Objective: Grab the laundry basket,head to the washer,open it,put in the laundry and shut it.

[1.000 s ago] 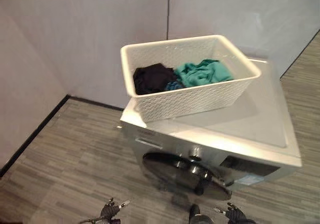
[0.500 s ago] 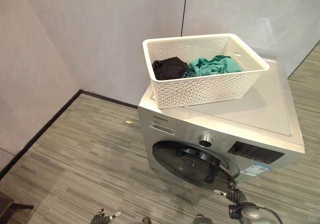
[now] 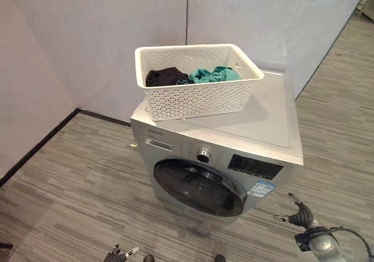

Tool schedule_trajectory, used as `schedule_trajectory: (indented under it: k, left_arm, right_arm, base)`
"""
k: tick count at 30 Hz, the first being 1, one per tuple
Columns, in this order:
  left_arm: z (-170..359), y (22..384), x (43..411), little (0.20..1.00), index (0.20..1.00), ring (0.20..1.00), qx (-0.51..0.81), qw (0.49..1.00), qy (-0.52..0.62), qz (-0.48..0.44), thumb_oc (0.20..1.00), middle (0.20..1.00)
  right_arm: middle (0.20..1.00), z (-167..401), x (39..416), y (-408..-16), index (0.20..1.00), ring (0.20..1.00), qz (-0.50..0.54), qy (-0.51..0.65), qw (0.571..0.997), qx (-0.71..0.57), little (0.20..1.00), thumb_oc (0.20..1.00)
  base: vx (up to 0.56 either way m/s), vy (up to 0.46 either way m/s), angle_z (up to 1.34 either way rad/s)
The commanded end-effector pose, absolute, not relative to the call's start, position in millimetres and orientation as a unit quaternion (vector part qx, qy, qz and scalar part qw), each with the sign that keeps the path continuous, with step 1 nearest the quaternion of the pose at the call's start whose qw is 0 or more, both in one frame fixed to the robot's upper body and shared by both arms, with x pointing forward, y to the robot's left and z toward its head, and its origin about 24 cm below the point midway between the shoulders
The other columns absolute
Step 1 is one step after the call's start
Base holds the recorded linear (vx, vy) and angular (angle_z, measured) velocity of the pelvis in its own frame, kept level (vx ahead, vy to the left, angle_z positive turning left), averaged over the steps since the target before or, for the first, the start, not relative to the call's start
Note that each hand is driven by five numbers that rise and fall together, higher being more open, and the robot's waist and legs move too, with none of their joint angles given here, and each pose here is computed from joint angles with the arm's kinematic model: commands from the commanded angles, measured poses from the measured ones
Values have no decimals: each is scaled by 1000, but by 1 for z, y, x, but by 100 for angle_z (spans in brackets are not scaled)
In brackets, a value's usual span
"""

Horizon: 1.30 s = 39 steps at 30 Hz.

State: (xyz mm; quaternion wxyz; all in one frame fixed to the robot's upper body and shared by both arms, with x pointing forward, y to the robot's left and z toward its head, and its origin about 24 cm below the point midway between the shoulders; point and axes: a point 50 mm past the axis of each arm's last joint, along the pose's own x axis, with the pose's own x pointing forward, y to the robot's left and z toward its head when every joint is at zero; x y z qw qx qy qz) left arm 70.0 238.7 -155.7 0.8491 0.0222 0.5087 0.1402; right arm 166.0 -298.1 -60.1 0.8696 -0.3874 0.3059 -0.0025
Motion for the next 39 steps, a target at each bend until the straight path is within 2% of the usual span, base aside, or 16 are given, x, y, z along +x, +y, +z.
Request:
schedule_trajectory:
  k: [1, 9, 14, 21, 26, 29, 32, 33, 34, 37, 39]
  left_arm:
    - [-149, 246, 89, 1000, 1000, 1000, 48, 866, 482, 123, 1000, 1000]
    - [-154, 246, 71, 1000, 1000, 1000, 63, 853, 507, 109, 1000, 1000]
    - [-152, 248, 72, 1000, 1000, 1000, 66, 856, 500, 113, 1000, 1000]
    - [-142, 247, 99, 1000, 1000, 1000, 56, 886, 447, 111, 1000, 1000]
    - [-135, 244, 117, 1000, 1000, 1000, 53, 903, 414, 102, 1000, 1000]
    - [-131, 241, 130, 1000, 1000, 1000, 51, 911, 396, 106, 1000, 1000]
    - [-130, 239, 135, 1000, 1000, 1000, 56, 912, 394, 103, 1000, 1000]
    - [-130, 237, 138, 1000, 1000, 1000, 59, 912, 393, 103, 1000, 1000]
    - [-130, 237, 138, 1000, 1000, 1000, 59, 912, 393, 103, 1000, 1000]
    - [-134, 232, 136, 1000, 1000, 1000, 64, 907, 404, 105, 1000, 1000]
    - [-135, 230, 136, 1000, 1000, 1000, 64, 905, 406, 106, 1000, 1000]
  right_arm:
    - [1000, -39, 201, -290, 1000, 1000, 7, 241, 880, -408, 1000, 1000]
    - [1000, -47, 218, -268, 1000, 1000, 66, 235, 872, -424, 1000, 1000]
    - [1000, -42, 236, -260, 1000, 1000, 71, 217, 873, -431, 1000, 1000]
    - [1000, -28, 269, -250, 1000, 1000, 69, 192, 879, -431, 1000, 1000]
    - [1000, -16, 295, -226, 1000, 1000, 78, 158, 892, -417, 1000, 1000]
    - [1000, -9, 313, -179, 1000, 1000, 111, 120, 914, -372, 1000, 1000]
    - [1000, -9, 315, -159, 1000, 1000, 131, 109, 918, -358, 1000, 1000]
    - [1000, -12, 312, -135, 1000, 1000, 157, 101, 924, -334, 1000, 1000]
    - [1000, -12, 312, -135, 1000, 1000, 157, 101, 924, -334, 1000, 1000]
    - [1000, -23, 296, -89, 1000, 1000, 215, 104, 927, -288, 1000, 1000]
    - [1000, -31, 288, -75, 1000, 1000, 229, 116, 928, -270, 1000, 1000]
  base:
    - [52, -11, 38]
    - [19, -1, 7]
    - [-6, 2, 1]
    - [-126, 29, 13]
    - [-120, 47, 12]
    - [-87, 44, -3]
    - [-18, 10, -3]
    - [0, 0, 0]
    - [0, 0, 0]
    - [11, -6, -2]
    - [0, 0, 0]
